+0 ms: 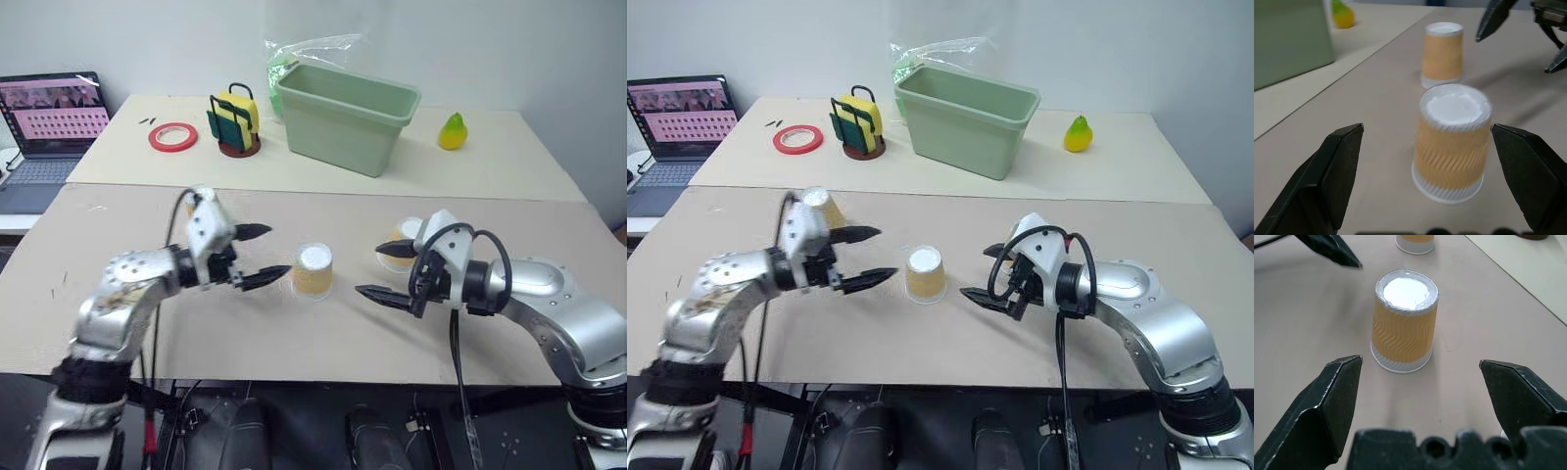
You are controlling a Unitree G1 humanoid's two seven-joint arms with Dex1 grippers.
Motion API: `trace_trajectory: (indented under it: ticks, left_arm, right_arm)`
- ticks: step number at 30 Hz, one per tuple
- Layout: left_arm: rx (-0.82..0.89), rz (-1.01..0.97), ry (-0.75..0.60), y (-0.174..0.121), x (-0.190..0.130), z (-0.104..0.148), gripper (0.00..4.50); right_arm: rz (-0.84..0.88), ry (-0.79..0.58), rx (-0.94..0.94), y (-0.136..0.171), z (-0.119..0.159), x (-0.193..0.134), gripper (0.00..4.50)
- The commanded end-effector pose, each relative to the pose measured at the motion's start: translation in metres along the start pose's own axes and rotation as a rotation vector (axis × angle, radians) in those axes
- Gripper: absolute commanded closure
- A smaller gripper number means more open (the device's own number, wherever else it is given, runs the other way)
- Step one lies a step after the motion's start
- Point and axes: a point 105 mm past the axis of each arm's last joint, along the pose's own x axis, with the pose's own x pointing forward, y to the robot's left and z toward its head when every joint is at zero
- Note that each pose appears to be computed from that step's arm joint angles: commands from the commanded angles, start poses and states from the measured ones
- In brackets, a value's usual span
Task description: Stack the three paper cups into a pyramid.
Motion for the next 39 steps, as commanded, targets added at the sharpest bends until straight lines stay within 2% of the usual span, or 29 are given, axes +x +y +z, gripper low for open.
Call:
trace_trajectory:
  ticks: [1, 3, 7, 10, 15, 20, 30, 39]
  left_arm:
    - [-0.063, 0.163, -0.006, 0.002, -0.018, -0.004, 0.03]
    - [-0.083, 0.316, 0.017, 0.016, -0.024, -0.016, 0.03]
    - [-0.035, 0.787, 0.032, 0.067, -0.037, -0.030, 0.03]
    - [-0.027, 0.917, 0.015, 0.076, -0.027, -0.033, 0.03]
    - [-0.046, 0.948, 0.006, 0.082, -0.004, -0.043, 0.03]
    - [-0.025, 0.888, -0.027, 0.095, 0.022, -0.038, 0.03]
    - [0.005, 0.908, -0.085, 0.134, 0.028, -0.014, 0.03]
    - [-0.001, 0.903, -0.101, 0.142, 0.034, -0.012, 0.03]
  right_arm:
    - [0.012, -0.037, -0.052, -0.001, 0.012, 0.000, 0.00]
    - [0.019, -0.038, -0.053, -0.001, 0.012, 0.001, 0.00]
    - [0.031, -0.039, -0.057, -0.003, 0.012, 0.003, 0.00]
    - [0.038, -0.042, -0.061, -0.003, 0.014, 0.005, 0.00]
    - [0.038, -0.044, -0.064, -0.003, 0.015, 0.004, 0.00]
    - [0.023, -0.039, -0.059, -0.002, 0.014, 0.001, 0.00]
    - [0.002, -0.036, -0.049, -0.002, 0.012, -0.001, 0.00]
    - [-0.005, -0.025, -0.041, 0.000, 0.007, -0.001, 0.00]
